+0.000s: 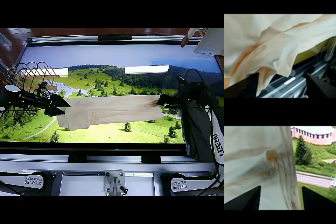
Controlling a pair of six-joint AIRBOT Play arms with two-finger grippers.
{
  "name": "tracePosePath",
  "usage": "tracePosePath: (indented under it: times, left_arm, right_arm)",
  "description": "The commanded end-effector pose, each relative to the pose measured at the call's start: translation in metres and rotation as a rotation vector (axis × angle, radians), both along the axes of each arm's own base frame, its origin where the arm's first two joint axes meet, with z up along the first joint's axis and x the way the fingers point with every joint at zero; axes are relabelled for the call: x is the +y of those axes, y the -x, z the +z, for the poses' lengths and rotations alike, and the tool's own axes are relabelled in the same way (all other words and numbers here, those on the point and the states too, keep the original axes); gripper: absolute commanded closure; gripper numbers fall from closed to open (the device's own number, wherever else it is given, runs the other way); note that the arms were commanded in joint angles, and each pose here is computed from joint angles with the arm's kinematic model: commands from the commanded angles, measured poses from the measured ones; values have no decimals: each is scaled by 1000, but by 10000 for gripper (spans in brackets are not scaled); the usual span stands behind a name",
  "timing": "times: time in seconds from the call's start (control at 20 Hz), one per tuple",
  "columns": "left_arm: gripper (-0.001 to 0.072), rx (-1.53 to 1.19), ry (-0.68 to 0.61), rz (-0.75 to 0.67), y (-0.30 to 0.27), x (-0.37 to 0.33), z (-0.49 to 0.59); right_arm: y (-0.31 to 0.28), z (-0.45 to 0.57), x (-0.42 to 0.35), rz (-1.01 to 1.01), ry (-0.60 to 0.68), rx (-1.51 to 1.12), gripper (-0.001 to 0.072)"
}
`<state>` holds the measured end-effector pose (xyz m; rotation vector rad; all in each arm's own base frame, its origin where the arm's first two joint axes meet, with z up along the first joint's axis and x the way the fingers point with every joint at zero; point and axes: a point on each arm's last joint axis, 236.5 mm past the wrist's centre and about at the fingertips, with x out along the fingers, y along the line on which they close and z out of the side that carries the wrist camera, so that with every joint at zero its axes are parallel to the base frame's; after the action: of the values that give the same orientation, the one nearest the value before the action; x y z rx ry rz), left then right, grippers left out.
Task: Fold the shirts.
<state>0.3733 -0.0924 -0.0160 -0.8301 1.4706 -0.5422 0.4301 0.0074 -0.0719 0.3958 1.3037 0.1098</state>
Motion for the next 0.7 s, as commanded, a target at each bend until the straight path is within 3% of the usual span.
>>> tracePosePath:
  times: [0.0, 0.15, 0.45, 0.65]
  left_arm:
    - [34, -18, 14, -46, 11, -3, 16]
    - [34, -64, 5, -59, 11, -3, 26]
    - [34, -104, -6, -68, 8, -2, 31]
    - [34, -155, -20, -69, -4, 1, 45]
  right_arm:
    - [-18, 12, -2, -128, -165, -52, 82]
    - [-35, 21, 4, -182, -273, -108, 82]
    - [-33, -11, 4, -91, -104, -89, 82]
    - [-14, -26, 10, -54, -113, 5, 82]
